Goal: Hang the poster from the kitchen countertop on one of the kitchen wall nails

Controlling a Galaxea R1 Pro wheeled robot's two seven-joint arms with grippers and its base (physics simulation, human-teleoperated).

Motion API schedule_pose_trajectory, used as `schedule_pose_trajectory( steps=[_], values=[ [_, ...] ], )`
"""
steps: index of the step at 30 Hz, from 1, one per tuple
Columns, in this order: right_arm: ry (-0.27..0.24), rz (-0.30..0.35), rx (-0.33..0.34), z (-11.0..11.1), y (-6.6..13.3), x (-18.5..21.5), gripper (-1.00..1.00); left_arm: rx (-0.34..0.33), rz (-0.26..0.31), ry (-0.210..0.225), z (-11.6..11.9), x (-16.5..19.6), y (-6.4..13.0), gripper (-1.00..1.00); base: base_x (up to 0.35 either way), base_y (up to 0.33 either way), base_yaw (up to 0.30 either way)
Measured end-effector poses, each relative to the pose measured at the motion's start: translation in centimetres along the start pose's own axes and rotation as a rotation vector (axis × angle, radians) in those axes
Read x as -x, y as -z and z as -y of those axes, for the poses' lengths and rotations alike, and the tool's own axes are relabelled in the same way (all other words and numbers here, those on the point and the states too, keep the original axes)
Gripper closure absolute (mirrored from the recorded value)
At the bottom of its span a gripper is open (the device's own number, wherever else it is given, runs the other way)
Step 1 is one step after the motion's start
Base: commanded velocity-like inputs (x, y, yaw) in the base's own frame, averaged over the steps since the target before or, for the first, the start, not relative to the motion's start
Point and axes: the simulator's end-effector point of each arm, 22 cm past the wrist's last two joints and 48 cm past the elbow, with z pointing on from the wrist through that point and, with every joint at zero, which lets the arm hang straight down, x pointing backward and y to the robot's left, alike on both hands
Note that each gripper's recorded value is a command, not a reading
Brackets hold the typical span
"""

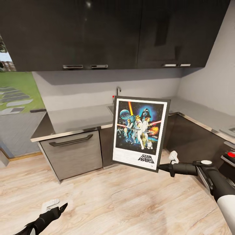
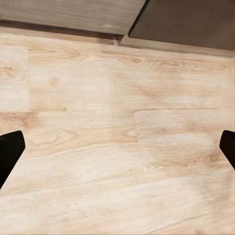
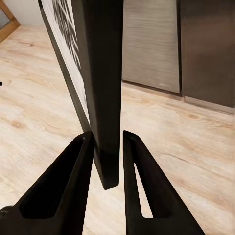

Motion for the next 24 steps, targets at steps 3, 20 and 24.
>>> schedule_pose_trajectory(
  steps=[3,20,24],
  values=[
    [0.004,0.003,-0.001,-0.2,0.3,0.4,1.0,-0.002,0.004,0.0,0.2,0.3,0.3,-1.0,0.0,0.0,0.0],
    [0.02,0.016,-0.007,-1.4,1.8,2.2,1.0,-0.01,0.023,-0.002,1.0,1.6,2.0,-1.0,0.0,0.0,0.0],
    [0.021,0.017,-0.008,-1.6,2.1,2.4,1.0,-0.01,0.023,-0.002,1.0,1.7,2.3,-1.0,0.0,0.0,0.0]
  ],
)
